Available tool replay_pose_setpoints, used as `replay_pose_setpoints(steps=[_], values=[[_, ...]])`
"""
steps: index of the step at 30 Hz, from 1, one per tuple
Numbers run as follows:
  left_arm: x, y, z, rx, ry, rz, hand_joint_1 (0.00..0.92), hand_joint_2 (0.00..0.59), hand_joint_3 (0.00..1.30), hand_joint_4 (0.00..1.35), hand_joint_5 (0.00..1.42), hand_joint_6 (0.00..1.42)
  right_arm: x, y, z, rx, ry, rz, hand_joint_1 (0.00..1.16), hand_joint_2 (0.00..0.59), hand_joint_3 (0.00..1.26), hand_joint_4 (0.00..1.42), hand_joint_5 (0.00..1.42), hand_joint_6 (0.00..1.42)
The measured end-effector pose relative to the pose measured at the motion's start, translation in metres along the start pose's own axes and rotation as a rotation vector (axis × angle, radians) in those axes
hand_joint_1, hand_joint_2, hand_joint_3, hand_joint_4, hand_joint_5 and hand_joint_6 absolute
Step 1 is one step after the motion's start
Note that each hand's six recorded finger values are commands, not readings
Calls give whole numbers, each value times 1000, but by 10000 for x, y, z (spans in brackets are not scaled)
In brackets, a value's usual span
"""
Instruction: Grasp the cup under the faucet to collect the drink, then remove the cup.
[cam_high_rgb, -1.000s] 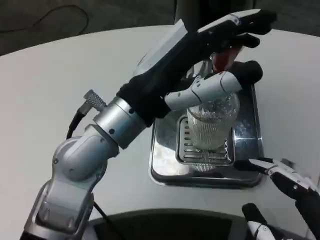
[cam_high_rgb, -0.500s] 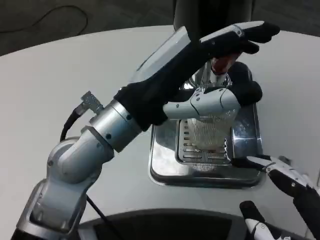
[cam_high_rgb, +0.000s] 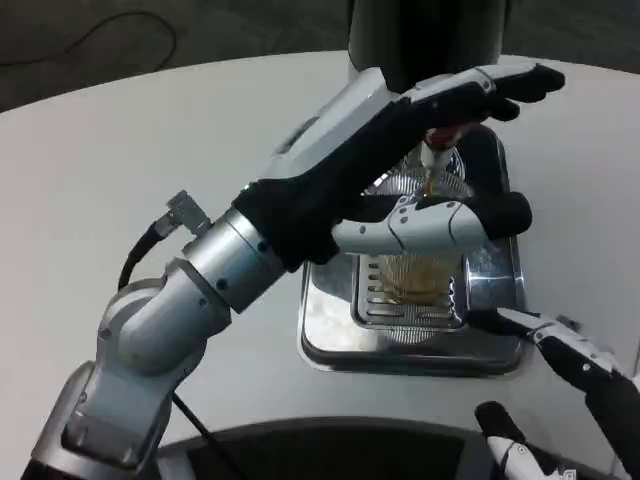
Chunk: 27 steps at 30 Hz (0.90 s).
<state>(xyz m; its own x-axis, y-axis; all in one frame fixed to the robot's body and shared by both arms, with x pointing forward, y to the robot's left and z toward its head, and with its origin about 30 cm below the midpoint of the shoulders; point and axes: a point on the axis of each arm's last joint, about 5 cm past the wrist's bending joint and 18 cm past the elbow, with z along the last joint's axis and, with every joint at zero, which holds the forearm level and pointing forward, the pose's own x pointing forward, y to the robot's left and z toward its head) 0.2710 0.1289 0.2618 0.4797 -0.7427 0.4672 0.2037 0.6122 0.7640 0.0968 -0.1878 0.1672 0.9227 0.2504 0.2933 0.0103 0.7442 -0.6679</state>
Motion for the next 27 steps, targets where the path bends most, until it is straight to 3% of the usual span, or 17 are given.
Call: replay_pose_setpoints(steps=[3, 5, 7, 11, 19, 27], values=[[-7, -2, -2, 1, 3, 0, 60, 105, 229, 191, 250, 90, 62, 7, -23, 10, 4, -8, 836, 280, 146, 118, 73, 76], [-15, -8, -5, 1, 6, 1, 49, 99, 229, 191, 250, 90, 141, 30, -78, 32, 32, -17, 852, 263, 125, 100, 65, 90], [-18, -11, -5, 2, 7, 1, 47, 99, 229, 191, 250, 90, 198, 47, -99, 48, 33, -31, 859, 247, 98, 85, 54, 95], [-23, -4, 2, 9, 6, 0, 45, 99, 229, 191, 250, 90, 301, 82, -147, 54, 48, -48, 866, 234, 94, 75, 47, 98], [-30, -2, 2, 13, 8, 0, 43, 99, 236, 191, 250, 90, 483, 187, -201, 80, 41, -106, 860, 220, 84, 74, 41, 98], [-32, -2, 1, 13, 10, 6, 43, 99, 237, 191, 250, 90, 634, 347, -341, 165, 94, -208, 872, 196, 84, 84, 61, 96]])
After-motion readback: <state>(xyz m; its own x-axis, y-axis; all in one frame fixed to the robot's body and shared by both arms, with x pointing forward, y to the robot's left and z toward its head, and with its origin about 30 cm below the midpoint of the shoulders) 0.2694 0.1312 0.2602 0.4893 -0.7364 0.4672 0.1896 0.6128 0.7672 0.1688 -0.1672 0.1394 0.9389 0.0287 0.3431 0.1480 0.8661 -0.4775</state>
